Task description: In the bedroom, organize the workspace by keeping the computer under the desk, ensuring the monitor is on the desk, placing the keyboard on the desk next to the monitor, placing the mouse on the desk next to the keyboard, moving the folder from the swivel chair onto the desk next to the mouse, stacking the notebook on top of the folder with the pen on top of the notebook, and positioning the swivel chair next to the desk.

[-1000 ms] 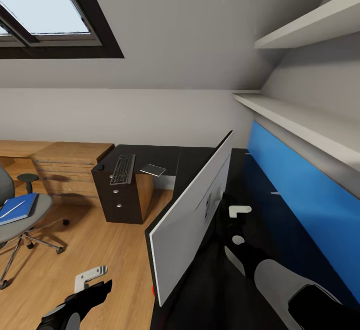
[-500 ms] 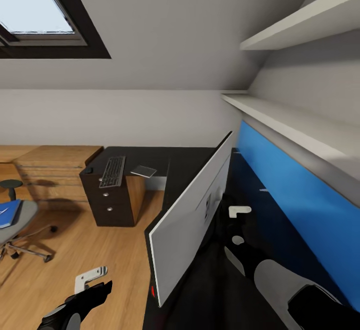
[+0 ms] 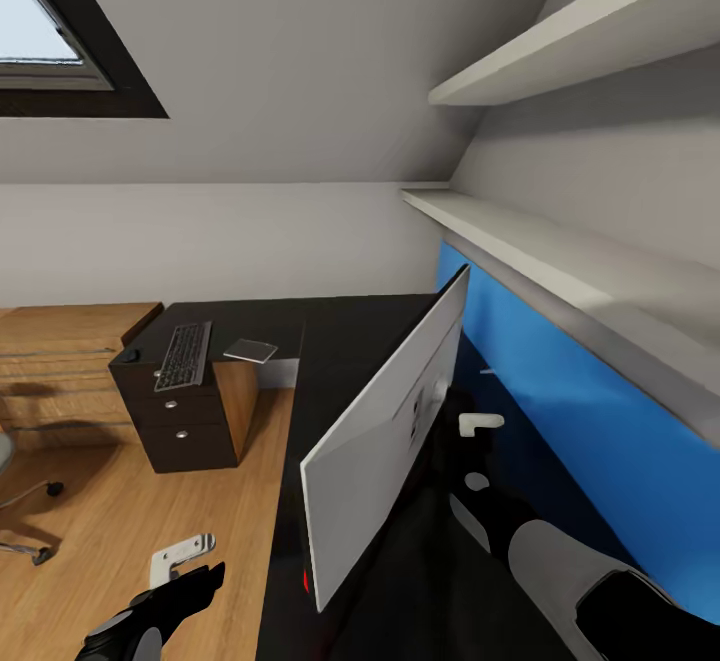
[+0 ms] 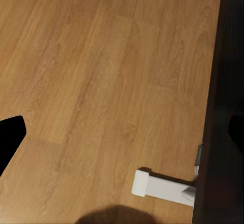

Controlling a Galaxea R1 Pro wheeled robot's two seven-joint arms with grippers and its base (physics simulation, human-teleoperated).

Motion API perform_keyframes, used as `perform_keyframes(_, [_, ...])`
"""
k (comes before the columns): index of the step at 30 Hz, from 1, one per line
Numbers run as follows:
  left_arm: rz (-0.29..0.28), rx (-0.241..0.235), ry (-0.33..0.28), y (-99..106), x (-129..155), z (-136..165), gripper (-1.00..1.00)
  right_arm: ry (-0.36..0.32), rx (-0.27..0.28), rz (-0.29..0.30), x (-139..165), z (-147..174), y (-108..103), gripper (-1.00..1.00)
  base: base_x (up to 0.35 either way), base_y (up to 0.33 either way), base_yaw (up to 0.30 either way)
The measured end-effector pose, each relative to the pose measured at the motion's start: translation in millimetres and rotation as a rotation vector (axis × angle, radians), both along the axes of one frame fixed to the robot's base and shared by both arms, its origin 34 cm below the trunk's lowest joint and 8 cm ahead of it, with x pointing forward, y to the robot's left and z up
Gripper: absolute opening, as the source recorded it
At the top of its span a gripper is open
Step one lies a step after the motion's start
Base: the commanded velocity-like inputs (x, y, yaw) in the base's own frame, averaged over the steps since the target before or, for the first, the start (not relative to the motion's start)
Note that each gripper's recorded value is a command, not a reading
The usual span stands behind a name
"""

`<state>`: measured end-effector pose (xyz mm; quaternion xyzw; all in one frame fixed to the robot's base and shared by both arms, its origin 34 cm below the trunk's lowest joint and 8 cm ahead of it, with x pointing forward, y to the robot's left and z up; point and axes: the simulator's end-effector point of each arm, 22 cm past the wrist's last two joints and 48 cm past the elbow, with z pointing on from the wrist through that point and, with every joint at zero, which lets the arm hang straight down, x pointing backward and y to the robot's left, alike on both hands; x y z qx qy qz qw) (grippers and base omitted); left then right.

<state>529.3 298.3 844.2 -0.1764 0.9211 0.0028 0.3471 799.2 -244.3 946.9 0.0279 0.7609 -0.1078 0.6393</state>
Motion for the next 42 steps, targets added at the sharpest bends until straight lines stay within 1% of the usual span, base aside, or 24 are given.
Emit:
perform_keyframes(7, [0.0,0.0,-0.004,-0.1,0.5,1.3,1.0,-0.002,-0.001,0.0,0.0,1.8,-0.5,-1.0,0.001,-0.002,-0.25])
perform_keyframes(10, [0.002,0.001,-0.011,0.4,1.5,2.6,1.0,-0.004,0.002,-0.002,-0.2,2.3,-0.4,-1.0,0.063,-0.117,-0.124])
perform_keyframes(25, [0.005,0.001,-0.018,0.9,2.5,3.6,1.0,-0.002,-0.001,0.0,-0.1,2.2,0.4,-1.0,0.008,-0.022,-0.011])
perform_keyframes(28, [0.006,0.003,-0.018,1.6,2.5,3.6,1.0,-0.004,-0.004,0.005,-0.1,2.4,2.1,-1.0,0.0,-0.205,0.0])
perform_keyframes(30, [0.006,0.004,-0.018,2.1,2.4,3.6,1.0,-0.004,0.004,-0.004,-0.2,2.4,0.0,-1.0,0.0,-0.172,0.0])
perform_keyframes(42, [0.005,0.005,-0.018,2.7,2.4,3.8,1.0,-0.004,0.0,0.001,-0.1,2.9,1.1,-1.0,0.023,-0.078,0.0])
